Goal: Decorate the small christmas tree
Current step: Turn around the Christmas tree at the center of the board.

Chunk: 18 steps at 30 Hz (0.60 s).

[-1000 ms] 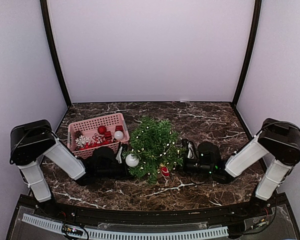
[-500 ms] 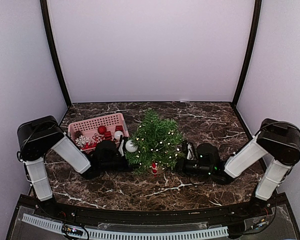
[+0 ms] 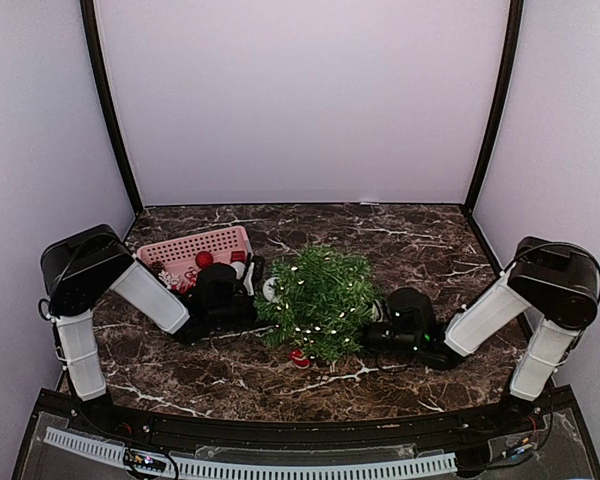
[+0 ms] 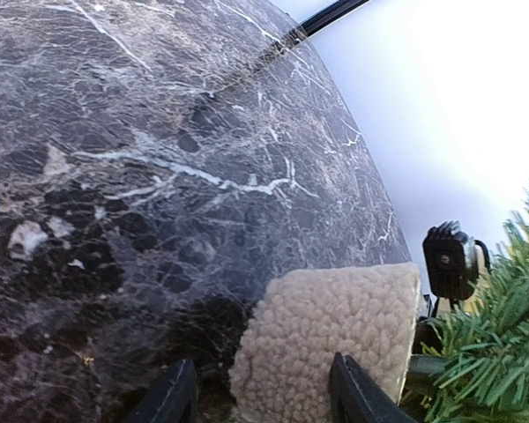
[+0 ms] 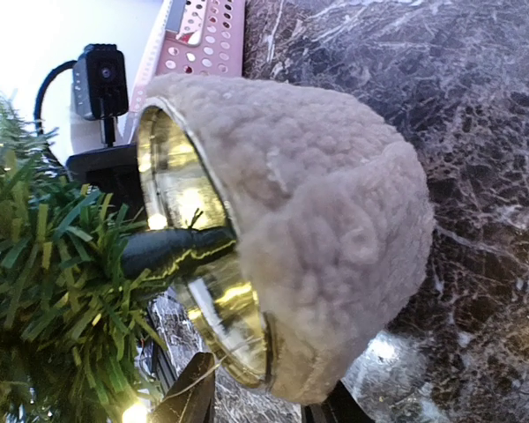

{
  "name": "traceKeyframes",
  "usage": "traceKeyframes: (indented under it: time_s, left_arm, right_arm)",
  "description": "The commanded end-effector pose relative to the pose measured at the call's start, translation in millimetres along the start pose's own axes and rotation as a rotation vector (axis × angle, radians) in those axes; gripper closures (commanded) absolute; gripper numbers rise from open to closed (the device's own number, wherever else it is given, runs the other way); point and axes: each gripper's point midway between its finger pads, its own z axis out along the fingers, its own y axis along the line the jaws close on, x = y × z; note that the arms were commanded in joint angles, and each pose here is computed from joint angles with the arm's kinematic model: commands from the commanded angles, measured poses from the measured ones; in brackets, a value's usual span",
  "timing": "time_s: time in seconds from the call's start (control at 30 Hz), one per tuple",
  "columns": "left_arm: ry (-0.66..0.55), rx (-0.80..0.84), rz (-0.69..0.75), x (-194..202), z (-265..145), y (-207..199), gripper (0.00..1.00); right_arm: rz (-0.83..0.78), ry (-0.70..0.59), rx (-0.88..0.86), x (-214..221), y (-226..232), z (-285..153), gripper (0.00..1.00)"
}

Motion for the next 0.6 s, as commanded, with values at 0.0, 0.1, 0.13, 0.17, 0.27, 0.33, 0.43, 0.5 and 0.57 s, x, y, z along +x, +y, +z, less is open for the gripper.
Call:
traceKeyframes:
  time_s: [0.0, 0.1, 0.13, 0.17, 0.27, 0.33, 0.43, 0.5, 0.57]
  left_arm:
    - [-0.003, 0.036, 0.041, -10.6, 2.1, -6.2, 0.46]
    - [0.006, 0.044, 0.035, -9.6, 4.1, -6.3, 0.46]
    - [0.009, 0.047, 0.031, -8.7, 4.5, -6.3, 0.46]
    - [0.011, 0.053, 0.027, -7.7, 4.8, -6.6, 0.47]
    - [0.015, 0.049, 0.024, -6.2, 4.9, -4.6, 0.47]
    - [0.021, 0.048, 0.024, -5.1, 5.3, -4.2, 0.47]
    - [0.027, 0.049, 0.022, -4.5, 6.9, -4.2, 0.47]
    - [0.032, 0.047, 0.020, -3.5, 7.6, -3.4, 0.47]
    - [0.035, 0.045, 0.019, -3.0, 7.9, -3.2, 0.47]
  right_arm:
    - [-0.018, -0.025, -0.083, -9.4, 27.3, 5.4, 0.66]
    - [-0.001, -0.029, -0.076, -11.5, 27.8, 7.3, 0.66]
    - [0.002, -0.028, -0.075, -11.9, 28.1, 8.2, 0.66]
    - [0.010, -0.027, -0.074, -12.5, 28.5, 9.6, 0.66]
    - [0.032, -0.032, -0.078, -13.6, 29.2, 10.5, 0.66]
    - [0.055, -0.032, -0.072, -14.3, 28.4, 11.6, 0.67]
    - [0.078, -0.034, -0.082, -17.2, 33.2, 14.7, 0.68]
    - [0.093, -0.043, -0.106, -20.3, 39.4, 14.9, 0.69]
    - [0.109, -0.048, -0.117, -21.9, 41.9, 14.9, 0.70]
